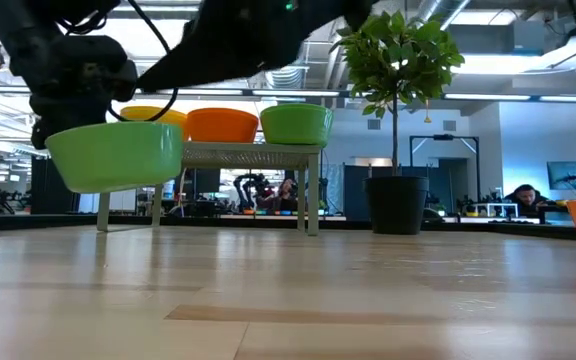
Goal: Pick & Place Mini bowls
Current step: Stack the green bowl on top of the green bowl on the shelf
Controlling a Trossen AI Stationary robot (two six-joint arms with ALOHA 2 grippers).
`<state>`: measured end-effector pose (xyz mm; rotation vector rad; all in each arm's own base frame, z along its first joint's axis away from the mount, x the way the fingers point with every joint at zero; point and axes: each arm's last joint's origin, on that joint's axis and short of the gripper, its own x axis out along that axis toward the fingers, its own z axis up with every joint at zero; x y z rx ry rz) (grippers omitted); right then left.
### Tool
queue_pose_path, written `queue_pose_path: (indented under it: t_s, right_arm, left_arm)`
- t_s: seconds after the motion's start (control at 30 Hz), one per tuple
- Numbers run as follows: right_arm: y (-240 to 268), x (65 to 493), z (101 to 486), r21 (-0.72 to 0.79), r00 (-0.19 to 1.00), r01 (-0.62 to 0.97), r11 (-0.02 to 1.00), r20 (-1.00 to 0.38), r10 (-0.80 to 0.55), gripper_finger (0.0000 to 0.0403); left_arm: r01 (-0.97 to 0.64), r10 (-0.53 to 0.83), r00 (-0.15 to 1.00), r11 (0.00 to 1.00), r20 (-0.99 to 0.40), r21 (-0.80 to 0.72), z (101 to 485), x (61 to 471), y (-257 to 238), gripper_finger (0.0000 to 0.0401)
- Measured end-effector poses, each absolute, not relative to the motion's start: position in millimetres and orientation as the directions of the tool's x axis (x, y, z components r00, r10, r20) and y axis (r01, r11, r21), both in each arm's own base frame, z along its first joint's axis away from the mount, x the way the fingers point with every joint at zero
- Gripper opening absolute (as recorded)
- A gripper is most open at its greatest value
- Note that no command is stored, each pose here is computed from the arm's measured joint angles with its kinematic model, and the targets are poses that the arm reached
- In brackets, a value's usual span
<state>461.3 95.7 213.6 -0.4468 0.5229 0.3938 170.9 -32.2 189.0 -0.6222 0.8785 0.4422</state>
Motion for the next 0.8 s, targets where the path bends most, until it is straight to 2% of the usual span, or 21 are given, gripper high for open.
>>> queue_pose_path:
  t_s: [0.17,0.33,0.8]
  right_arm:
    - [93,483,205,-0.288,0.767,-0.471,0.834,-0.601,0.225,0.0174]
    - [85,489,202,-0.28,0.744,-0.46,0.843,-0.639,0.193,0.0165]
    - [63,487,197,-0.293,0.699,-0.473,0.831,-0.699,0.151,0.0063]
  left_arm:
    - [-0.593,0.106,0.567,0.741,-0.817,-0.316,189,171,-32,0.0012]
    - [-0.594,0.106,0.563,0.741,-0.819,-0.313,189,170,-32,0.001]
    - [-0.586,0.107,0.594,0.736,-0.797,-0.338,191,173,-32,0.0016]
